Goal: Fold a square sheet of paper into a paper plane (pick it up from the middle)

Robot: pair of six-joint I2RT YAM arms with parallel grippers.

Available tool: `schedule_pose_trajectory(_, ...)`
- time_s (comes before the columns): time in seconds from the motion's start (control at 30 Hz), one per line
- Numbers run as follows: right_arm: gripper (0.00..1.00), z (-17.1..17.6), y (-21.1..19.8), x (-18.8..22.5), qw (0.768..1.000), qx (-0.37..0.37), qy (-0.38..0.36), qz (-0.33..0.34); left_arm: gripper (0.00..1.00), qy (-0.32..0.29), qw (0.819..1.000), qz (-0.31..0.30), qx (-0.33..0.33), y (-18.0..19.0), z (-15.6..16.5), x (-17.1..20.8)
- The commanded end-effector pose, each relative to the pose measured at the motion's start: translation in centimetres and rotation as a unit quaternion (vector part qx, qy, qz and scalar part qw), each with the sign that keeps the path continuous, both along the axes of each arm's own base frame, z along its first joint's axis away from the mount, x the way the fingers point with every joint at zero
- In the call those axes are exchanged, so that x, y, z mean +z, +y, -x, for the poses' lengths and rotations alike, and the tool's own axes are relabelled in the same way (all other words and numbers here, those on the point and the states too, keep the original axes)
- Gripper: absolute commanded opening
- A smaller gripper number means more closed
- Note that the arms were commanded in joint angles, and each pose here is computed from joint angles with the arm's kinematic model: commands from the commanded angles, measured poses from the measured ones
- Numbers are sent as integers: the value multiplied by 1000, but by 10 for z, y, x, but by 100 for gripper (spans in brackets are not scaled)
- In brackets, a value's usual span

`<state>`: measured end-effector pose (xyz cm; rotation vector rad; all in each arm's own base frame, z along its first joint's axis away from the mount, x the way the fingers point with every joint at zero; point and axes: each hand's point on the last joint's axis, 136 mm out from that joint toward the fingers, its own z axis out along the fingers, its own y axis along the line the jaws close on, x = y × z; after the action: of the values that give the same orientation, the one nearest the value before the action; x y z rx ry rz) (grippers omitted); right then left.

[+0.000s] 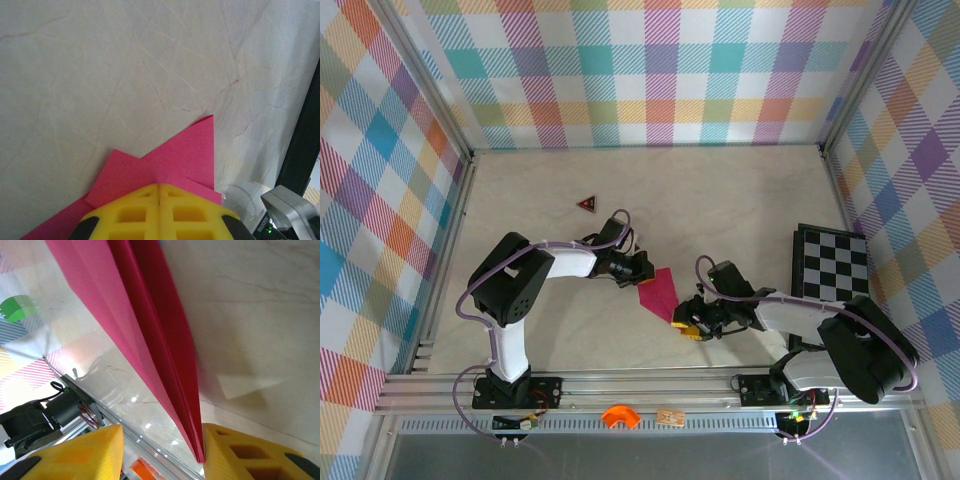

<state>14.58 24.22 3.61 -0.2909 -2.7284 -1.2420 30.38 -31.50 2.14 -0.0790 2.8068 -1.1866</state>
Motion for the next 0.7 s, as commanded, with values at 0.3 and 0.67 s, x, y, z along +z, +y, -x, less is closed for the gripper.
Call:
schedule_pose_trajectory(0.3, 45, -39, 15, 22, 992, -7, -120, -30, 1, 29, 1000, -9, 5, 8, 9, -16)
schedule_pose_trajectory(0.67, 23, -40, 13, 10, 992, 6, -125, -16, 1, 20, 1000, 2, 9, 5, 5, -5)
